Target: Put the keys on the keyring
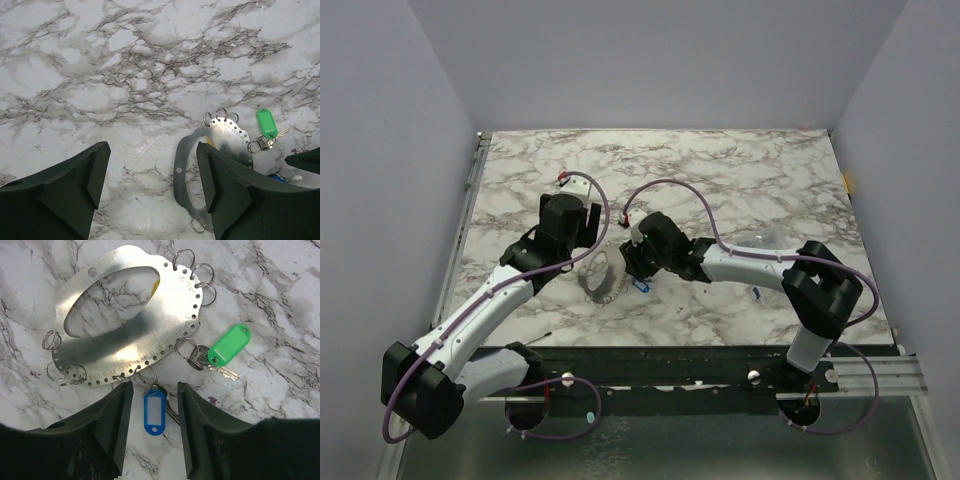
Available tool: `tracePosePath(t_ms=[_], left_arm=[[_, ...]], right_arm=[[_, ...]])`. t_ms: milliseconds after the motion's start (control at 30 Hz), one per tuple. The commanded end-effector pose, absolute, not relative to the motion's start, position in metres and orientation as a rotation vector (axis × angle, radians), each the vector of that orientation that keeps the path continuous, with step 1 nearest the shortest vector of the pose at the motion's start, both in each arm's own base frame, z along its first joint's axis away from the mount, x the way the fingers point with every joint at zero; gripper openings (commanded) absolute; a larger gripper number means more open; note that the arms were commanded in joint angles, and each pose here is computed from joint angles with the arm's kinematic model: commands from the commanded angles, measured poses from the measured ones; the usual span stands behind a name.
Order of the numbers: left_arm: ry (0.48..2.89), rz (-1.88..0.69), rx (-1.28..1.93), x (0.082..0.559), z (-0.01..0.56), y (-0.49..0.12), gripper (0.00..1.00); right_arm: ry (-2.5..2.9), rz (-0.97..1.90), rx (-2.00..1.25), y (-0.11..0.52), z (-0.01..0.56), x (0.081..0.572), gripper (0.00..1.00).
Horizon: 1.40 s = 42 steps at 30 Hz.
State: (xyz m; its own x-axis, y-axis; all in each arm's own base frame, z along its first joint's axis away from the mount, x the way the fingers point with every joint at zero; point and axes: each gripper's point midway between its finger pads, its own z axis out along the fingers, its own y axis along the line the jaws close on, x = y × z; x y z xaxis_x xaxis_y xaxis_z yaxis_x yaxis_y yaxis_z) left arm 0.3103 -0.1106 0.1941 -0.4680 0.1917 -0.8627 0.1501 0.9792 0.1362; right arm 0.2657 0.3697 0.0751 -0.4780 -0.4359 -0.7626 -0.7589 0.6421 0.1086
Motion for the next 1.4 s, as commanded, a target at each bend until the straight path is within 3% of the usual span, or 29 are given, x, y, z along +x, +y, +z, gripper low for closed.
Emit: tracePosePath(t_ms=[0, 967, 1133, 1367], left_arm=[[2.040, 0.016, 0.224, 0.312, 0.200, -0.108, 0.76], [2.062, -0.047, 0.194, 0.321, 0.195, -0.101, 0.76], [2.068, -0.050, 0.191, 0.322, 0.193, -0.099, 0.76], [2.072, -0.063, 0.190, 0.322, 0.192, -0.100, 0.76]], right_arm=[[2.262, 0.604, -0.985, 0.368, 0.055, 0.251, 0.49], [2.321, 0.451, -1.151, 0.358, 0.008, 0.256, 0.44], [2.318, 0.447, -1.167, 0.358, 0.005, 0.256, 0.32], [2.305, 0.445, -1.194, 0.357, 0.004, 0.255, 0.02]])
